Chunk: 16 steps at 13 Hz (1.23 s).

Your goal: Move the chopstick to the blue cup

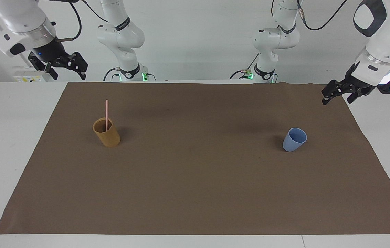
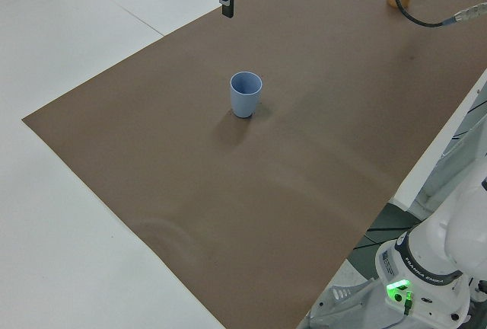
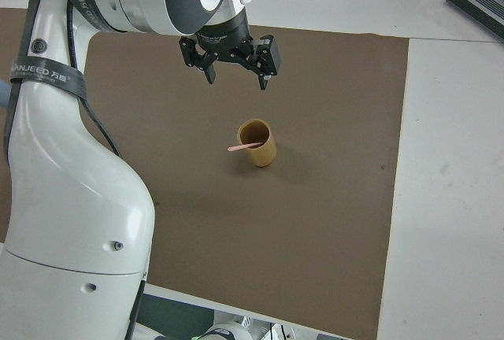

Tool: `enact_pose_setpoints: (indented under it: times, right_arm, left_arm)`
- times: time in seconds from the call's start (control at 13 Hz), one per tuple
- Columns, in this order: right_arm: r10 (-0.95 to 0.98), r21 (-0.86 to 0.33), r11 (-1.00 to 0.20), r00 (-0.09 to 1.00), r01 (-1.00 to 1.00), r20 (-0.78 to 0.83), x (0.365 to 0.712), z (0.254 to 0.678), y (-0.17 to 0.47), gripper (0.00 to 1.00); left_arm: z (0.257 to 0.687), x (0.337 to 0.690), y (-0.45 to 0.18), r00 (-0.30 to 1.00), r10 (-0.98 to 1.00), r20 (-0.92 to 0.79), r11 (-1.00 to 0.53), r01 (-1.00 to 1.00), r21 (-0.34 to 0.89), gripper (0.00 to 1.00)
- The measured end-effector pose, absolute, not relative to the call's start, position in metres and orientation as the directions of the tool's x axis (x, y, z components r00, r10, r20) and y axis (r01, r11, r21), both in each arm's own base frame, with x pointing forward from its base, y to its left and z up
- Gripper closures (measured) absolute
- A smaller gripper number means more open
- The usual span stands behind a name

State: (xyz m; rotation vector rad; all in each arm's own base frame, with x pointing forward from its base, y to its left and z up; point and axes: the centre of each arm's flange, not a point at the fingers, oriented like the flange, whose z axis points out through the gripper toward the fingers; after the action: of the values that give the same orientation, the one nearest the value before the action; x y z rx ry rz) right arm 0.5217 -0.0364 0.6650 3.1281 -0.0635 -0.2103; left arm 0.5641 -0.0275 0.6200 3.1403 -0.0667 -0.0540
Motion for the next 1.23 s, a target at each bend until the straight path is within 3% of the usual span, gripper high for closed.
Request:
enact_pose_setpoints:
  times: [0.46,0.92,1.08,1.23]
  right_arm:
    - [-0.039,0.007,-0.999,0.990,-0.038,-0.134,0.522,0.665,-0.035,0.00]
    - [-0.014,-0.075,-0.997,0.994,-0.023,-0.112,0.526,0.653,-0.021,0.00]
    - [-0.004,-0.079,-0.997,0.994,-0.013,-0.111,0.527,0.620,-0.011,0.00]
    - [0.009,-0.080,-0.997,0.992,-0.001,-0.128,0.523,0.578,0.000,0.00]
  left_arm:
    - [0.601,0.566,-0.024,1.000,-0.027,0.007,-1.000,-0.027,0.000,0.00]
    - [0.442,0.540,-0.013,0.991,0.109,0.075,-0.994,0.109,0.010,0.00]
    - [0.412,0.533,-0.014,0.991,0.112,0.068,-0.994,0.112,0.009,0.00]
    - [0.395,0.530,-0.017,0.987,0.150,0.061,-0.989,0.150,0.011,0.07]
